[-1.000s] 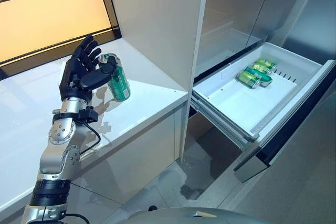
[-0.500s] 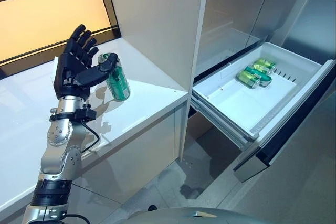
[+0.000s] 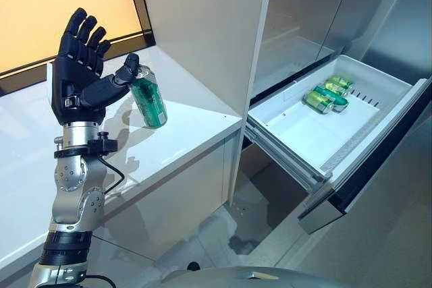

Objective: Put drinks into fridge and close the fridge

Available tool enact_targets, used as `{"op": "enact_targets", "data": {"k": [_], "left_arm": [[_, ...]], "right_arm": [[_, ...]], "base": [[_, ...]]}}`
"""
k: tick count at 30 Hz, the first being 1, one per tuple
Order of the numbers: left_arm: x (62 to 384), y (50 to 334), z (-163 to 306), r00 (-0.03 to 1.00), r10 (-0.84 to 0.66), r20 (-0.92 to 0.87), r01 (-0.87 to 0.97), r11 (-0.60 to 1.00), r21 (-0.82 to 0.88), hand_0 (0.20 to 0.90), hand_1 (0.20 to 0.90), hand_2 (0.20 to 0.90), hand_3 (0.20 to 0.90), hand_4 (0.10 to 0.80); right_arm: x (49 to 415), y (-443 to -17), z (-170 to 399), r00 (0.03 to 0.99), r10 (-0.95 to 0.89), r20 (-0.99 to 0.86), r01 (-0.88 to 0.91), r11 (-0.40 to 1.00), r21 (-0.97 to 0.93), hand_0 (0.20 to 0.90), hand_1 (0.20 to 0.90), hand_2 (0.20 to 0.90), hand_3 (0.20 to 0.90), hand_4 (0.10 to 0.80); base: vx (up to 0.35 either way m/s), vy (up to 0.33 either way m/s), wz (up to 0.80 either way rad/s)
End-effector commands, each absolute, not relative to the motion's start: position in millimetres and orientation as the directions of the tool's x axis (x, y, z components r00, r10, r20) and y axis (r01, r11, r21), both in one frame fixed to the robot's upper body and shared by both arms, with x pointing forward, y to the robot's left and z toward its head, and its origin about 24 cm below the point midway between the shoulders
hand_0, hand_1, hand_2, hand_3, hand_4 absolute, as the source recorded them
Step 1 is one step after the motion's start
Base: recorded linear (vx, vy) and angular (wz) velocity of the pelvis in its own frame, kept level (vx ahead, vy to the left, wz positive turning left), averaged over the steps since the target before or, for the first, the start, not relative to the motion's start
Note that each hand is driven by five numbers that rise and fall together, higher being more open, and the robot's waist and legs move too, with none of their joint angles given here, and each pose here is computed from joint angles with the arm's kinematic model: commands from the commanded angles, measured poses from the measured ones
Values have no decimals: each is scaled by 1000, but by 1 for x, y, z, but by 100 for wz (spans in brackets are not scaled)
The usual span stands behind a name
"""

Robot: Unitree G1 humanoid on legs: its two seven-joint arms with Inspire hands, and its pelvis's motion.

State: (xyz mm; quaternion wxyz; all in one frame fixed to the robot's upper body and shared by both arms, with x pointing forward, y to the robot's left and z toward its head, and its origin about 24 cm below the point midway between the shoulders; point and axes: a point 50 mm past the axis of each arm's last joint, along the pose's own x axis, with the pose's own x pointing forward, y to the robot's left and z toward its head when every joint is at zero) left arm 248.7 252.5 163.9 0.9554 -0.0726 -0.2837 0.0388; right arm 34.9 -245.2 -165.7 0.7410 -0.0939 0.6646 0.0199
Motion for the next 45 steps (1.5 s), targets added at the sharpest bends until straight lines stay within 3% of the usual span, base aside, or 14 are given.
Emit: {"op": "enact_targets", "data": {"k": [1,9,45], "left_arm": [[250,242,209,721,17,692,48,996,-74,900,900,900,900,800],[256,247,198,776,22,630,-24,1000,-6,900,900,900,900,800],[274,248,159,910,52,412,-27,997,-68,900,900,900,900,800]], "right_arm": [[59,-231,-165,188,-18,-982,-168,984,-50,900,900,900,900,800],[62,-234,-165,190,-23,-981,-161,985,-54,900,900,900,900,800],[67,-234,-164,173,-24,-985,-168,984,-53,900,900,900,900,800]], "base": [[0,0,0],[0,0,0],[0,0,0]]}}
